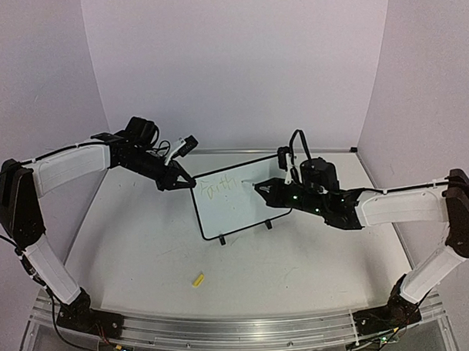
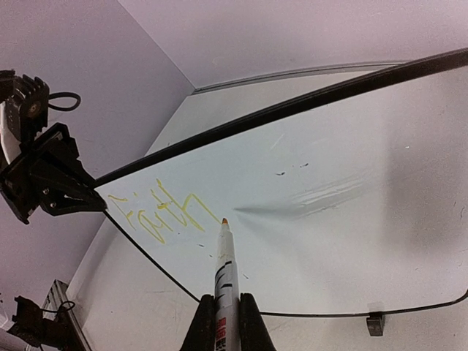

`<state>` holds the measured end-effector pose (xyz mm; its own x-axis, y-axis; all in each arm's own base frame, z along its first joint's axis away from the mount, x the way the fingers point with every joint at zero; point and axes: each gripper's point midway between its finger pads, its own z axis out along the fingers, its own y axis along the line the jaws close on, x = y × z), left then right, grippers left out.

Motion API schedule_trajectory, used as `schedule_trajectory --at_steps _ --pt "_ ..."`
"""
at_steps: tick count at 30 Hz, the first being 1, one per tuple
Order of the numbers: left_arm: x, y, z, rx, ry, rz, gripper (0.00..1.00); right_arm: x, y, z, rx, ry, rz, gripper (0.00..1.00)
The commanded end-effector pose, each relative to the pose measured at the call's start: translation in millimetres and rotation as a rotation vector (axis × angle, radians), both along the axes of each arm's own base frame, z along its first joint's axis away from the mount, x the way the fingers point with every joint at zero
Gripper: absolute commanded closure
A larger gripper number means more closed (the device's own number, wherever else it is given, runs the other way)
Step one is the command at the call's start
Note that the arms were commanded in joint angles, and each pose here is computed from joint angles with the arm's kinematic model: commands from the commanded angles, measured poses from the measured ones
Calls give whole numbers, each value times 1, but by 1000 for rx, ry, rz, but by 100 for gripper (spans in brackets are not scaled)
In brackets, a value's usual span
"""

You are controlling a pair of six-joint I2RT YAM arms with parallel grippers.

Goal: Write a sentence on the whiteboard

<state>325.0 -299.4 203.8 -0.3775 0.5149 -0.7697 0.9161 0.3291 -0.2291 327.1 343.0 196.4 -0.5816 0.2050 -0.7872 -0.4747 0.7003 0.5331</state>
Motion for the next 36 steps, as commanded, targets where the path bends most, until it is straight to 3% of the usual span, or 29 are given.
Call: schedule_trajectory --at_steps 1,36 --pt "-16 5 -30 98 85 -8 100 6 0 13 26 -38 -16 100" --pt "-16 4 -31 102 87 -9 100 18 2 -3 -7 -13 -59 100"
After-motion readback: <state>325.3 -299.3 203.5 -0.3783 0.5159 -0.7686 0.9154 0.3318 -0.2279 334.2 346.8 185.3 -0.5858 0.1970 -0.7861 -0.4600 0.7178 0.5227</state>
